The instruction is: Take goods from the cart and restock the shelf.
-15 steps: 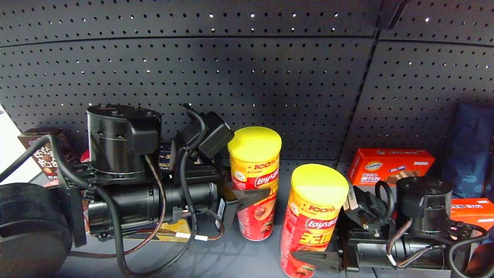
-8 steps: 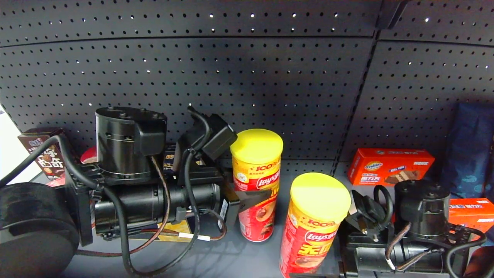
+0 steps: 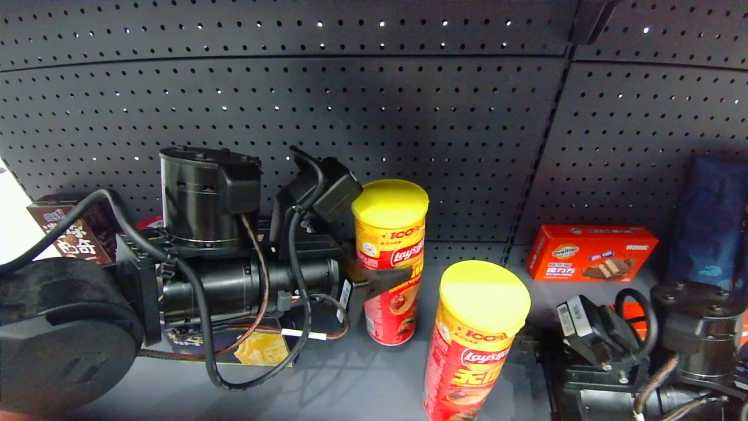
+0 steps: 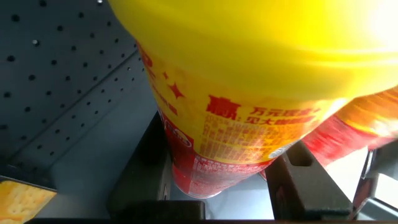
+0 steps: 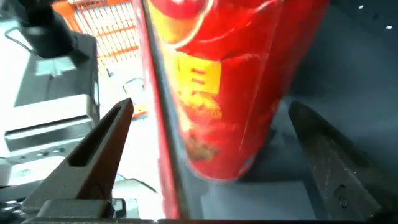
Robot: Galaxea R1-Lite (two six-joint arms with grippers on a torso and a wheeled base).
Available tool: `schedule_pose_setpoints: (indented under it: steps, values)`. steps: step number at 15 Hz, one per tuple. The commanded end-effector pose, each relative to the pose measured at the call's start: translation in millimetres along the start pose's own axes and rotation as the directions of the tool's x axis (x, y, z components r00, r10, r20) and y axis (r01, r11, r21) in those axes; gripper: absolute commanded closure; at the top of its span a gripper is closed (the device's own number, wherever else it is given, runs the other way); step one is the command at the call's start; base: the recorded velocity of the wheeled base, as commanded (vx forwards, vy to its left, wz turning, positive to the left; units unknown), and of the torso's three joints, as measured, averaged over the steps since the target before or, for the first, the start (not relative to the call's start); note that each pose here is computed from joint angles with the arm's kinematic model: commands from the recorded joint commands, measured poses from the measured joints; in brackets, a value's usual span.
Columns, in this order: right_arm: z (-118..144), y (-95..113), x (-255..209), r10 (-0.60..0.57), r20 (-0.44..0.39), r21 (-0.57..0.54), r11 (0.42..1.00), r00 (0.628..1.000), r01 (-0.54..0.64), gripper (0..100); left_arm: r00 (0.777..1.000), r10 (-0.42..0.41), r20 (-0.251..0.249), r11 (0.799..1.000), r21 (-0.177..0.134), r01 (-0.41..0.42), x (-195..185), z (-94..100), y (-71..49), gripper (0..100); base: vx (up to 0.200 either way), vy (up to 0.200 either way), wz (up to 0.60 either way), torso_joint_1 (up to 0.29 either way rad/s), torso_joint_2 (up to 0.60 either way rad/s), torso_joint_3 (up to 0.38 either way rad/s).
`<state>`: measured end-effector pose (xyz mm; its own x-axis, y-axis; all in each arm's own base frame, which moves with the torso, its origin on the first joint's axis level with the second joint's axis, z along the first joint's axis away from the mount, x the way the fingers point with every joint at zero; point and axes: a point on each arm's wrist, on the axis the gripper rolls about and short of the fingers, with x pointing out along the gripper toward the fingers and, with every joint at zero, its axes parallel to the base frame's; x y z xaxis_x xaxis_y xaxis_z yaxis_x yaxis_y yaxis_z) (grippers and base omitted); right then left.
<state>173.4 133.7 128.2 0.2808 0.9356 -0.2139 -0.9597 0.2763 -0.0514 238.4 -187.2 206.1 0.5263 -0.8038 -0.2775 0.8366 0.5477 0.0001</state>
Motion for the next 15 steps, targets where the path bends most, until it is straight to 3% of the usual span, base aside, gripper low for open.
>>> schedule_pose_setpoints:
  steps: [1, 5, 9, 12, 15]
  values:
    - [16, 16, -25, -0.035, 0.071, -0.025, 0.999, 0.997, 0.037, 0, 1.000, -0.003, -0.008, 1.000, -0.002, 0.003, 4, -1.6, 0.8, 100, 0.000, 0.000, 0.00, 0.000, 0.00, 0.000]
    - [34, 34, -55, -0.165, 0.089, 0.000, 0.986, 0.982, 0.166, 0, 1.000, -0.001, -0.005, 1.000, -0.002, 0.001, 4, -0.9, 2.0, 100, 0.000, 0.000, 0.00, 0.000, 0.00, 0.000]
    - [51, 53, -85, -0.277, 0.036, 0.028, 0.961, 0.960, 0.276, 0, 1.000, 0.006, 0.004, 1.000, -0.010, -0.006, 1, 0.0, 11.6, 100, 0.000, 0.000, 0.00, 0.000, 0.00, 0.000]
    - [59, 63, -95, -0.276, 0.059, 0.013, 0.961, 0.959, 0.276, 0, 1.000, -0.001, 0.006, 1.000, -0.017, 0.001, -2, -1.1, 17.3, 100, 0.000, 0.000, 0.00, 0.000, 0.00, 0.000]
    - [60, 74, -112, -0.344, 0.106, 0.000, 0.938, 0.933, 0.346, 0, 1.000, -0.022, 0.015, 1.000, -0.021, 0.023, -4, -0.5, 23.5, 100, 0.000, 0.000, 0.00, 0.000, 0.00, 0.000]
